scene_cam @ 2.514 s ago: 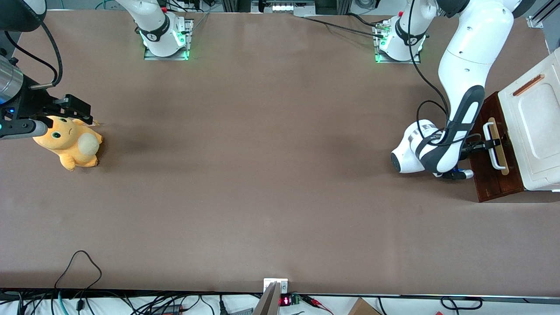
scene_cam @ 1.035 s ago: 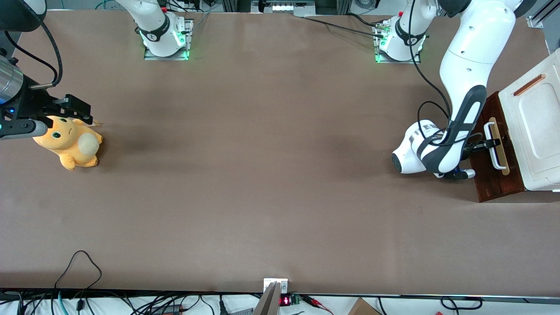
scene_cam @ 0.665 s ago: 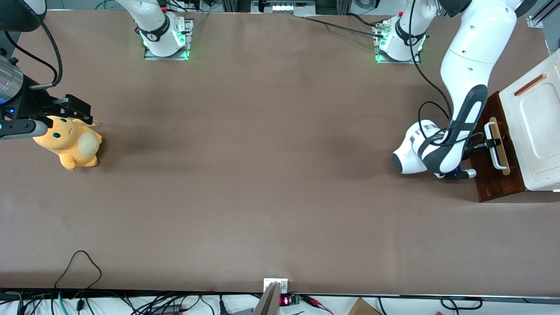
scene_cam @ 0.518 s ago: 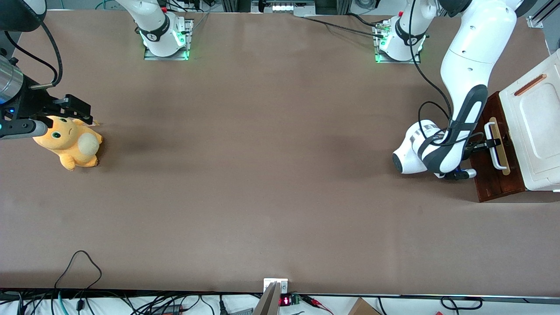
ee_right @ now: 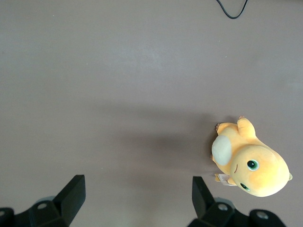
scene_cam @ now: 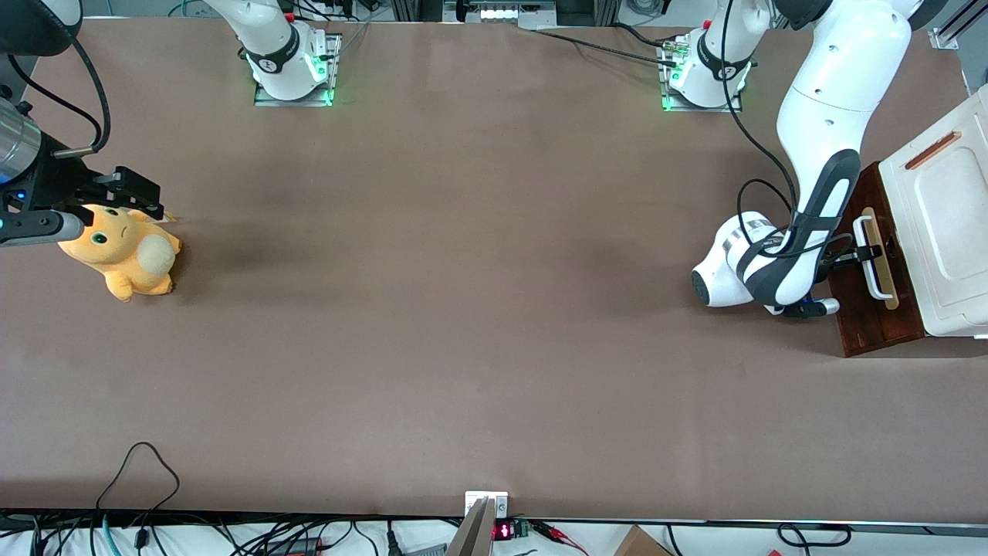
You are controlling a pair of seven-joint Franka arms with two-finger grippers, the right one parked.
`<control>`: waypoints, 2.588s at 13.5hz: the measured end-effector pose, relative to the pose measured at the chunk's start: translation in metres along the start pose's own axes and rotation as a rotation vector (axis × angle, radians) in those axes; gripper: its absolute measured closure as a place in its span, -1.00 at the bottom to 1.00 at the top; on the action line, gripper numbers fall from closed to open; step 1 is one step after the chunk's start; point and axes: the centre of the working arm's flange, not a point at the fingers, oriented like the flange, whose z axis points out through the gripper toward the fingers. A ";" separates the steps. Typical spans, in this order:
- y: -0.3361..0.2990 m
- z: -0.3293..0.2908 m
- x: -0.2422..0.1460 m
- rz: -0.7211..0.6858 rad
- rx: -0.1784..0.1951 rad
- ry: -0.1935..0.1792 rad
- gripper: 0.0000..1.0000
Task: Open lower drawer with left arm only
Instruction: 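Close the left gripper on the white drawer handle, then pull the handle with the left gripper, sliding the drawer outward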
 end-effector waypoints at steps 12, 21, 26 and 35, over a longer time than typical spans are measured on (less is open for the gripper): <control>-0.008 -0.027 -0.002 -0.019 -0.070 -0.016 0.60; -0.008 -0.049 -0.009 -0.022 -0.105 -0.020 0.65; -0.007 -0.059 -0.012 -0.020 -0.112 -0.013 0.65; -0.004 -0.083 -0.022 -0.014 -0.125 0.006 0.65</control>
